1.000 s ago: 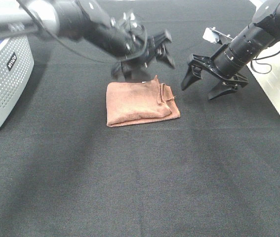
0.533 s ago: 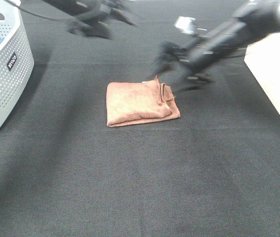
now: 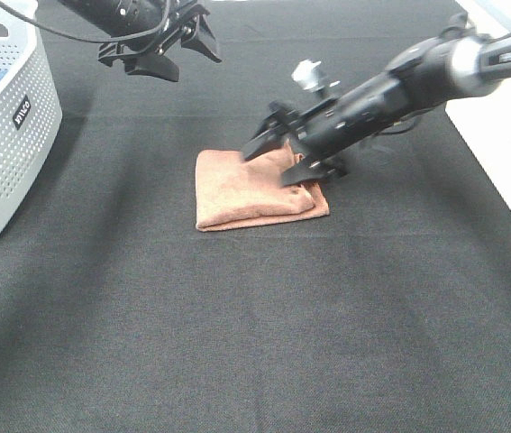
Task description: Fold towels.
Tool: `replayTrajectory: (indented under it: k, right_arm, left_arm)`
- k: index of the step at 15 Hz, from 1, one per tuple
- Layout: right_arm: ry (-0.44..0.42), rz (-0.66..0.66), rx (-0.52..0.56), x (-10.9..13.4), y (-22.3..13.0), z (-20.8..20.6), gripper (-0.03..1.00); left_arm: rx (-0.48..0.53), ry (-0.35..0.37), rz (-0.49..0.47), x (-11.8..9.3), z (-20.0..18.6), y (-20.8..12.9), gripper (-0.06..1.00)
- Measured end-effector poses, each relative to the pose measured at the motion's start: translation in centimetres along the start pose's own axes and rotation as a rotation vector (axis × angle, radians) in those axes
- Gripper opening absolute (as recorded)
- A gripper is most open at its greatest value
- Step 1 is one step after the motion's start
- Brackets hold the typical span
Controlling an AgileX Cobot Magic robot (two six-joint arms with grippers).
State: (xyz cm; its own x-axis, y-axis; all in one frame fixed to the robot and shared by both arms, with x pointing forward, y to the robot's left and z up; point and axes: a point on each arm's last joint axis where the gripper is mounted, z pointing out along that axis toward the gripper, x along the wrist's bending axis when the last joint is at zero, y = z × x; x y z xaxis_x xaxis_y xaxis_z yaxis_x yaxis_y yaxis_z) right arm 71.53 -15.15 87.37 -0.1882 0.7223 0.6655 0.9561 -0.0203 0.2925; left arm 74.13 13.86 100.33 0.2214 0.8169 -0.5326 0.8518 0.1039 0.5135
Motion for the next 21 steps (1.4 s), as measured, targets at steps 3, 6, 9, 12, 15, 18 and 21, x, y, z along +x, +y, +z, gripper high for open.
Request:
replayTrajectory:
  k: [3, 6, 9, 12, 15, 18, 21]
  right_arm:
    - [-0.078, 0.044, -0.03, -3.2, 0.8, -2.2, 0.78]
    - [-0.166, -0.016, -0.023, -3.7, 1.2, -4.1, 0.78]
    - [-0.235, -0.033, -0.022, -1.7, 1.8, -7.0, 0.78]
    - [-0.289, -0.068, 0.017, 2.1, 1.7, -11.6, 0.78]
    - [-0.379, -0.116, 0.055, 6.7, 0.6, -16.1, 0.78]
    - [-0.458, -0.139, 0.035, 9.6, -0.5, -20.5, 0.78]
    - [-0.492, -0.209, -0.07, 13.2, -2.3, -25.5, 0.78]
  left_arm:
    - [0.002, 0.012, 0.011, 0.1, 0.0, 0.0, 0.71]
    - [0.001, 0.014, 0.016, 0.1, -0.1, 0.0, 0.71]
    - [0.037, 0.035, 0.111, -0.6, -1.6, 0.1, 0.71]
    - [0.086, 0.122, 0.221, -2.0, -5.5, 0.4, 0.71]
    - [0.11, 0.341, 0.286, -3.8, -12.7, 0.6, 0.71]
    - [0.028, 0.481, 0.324, -5.4, -18.7, 0.7, 0.71]
    - [0.026, 0.539, 0.314, -6.1, -23.6, -2.6, 0.71]
